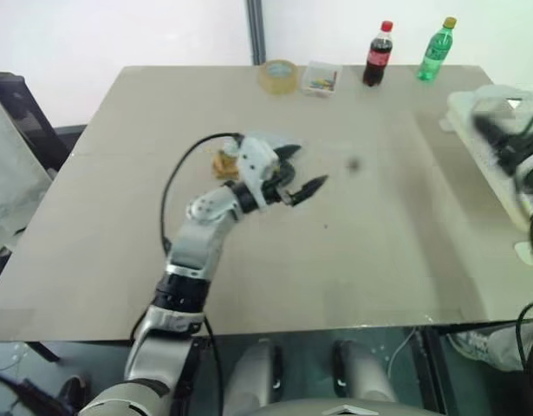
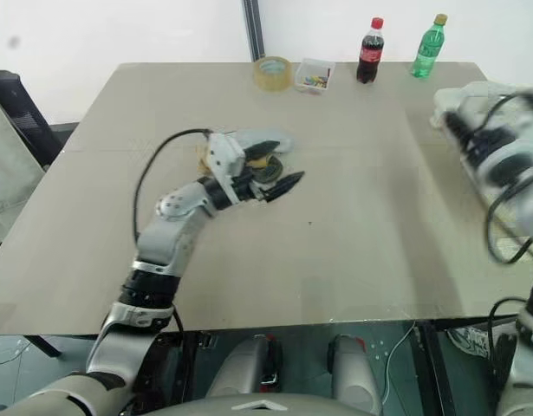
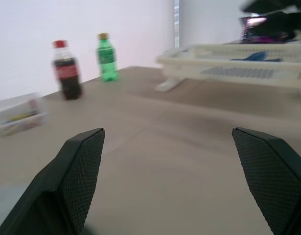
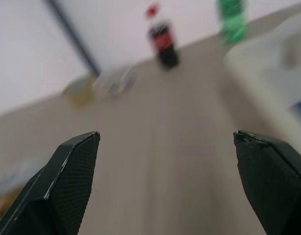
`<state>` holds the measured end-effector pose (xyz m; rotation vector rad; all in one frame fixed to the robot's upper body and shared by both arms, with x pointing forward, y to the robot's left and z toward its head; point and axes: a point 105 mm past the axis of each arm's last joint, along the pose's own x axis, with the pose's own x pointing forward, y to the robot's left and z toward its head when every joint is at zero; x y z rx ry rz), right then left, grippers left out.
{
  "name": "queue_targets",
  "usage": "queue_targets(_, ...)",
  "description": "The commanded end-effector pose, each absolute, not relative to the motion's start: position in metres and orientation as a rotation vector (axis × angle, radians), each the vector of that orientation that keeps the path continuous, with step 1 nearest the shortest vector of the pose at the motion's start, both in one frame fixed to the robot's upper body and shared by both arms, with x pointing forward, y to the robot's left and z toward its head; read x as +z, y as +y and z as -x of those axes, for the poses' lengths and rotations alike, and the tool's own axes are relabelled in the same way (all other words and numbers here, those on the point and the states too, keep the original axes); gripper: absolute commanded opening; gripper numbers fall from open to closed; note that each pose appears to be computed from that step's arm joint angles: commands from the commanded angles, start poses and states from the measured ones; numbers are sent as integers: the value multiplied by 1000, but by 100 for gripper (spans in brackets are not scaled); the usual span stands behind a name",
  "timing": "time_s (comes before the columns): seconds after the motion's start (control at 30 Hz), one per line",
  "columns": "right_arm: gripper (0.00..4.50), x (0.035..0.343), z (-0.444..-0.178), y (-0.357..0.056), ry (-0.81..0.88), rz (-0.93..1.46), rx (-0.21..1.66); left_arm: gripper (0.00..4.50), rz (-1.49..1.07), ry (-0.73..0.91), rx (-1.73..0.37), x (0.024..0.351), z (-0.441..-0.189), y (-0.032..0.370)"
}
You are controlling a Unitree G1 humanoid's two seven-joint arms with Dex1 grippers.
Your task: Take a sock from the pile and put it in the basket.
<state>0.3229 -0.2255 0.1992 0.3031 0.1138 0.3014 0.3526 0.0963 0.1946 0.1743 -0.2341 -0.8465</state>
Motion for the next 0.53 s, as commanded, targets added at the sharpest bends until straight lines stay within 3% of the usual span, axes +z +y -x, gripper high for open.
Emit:
queue_targets(0.03, 445, 185, -310, -211, 61, -163, 436, 450, -170, -199, -762, 191, -340, 120)
queue_targets(0.1, 445, 162, -301, -204, 74, -96, 512, 450, -160, -130, -702, 175, -330, 138)
queue_targets(0.27, 445, 120, -269, -218, 104, -85, 669, 450, -141, 43, -575, 129, -274, 177)
queue_targets(0.53, 445, 115, -250, -237, 169, -109, 724, 450, -130, 104, -499, 116, -237, 194)
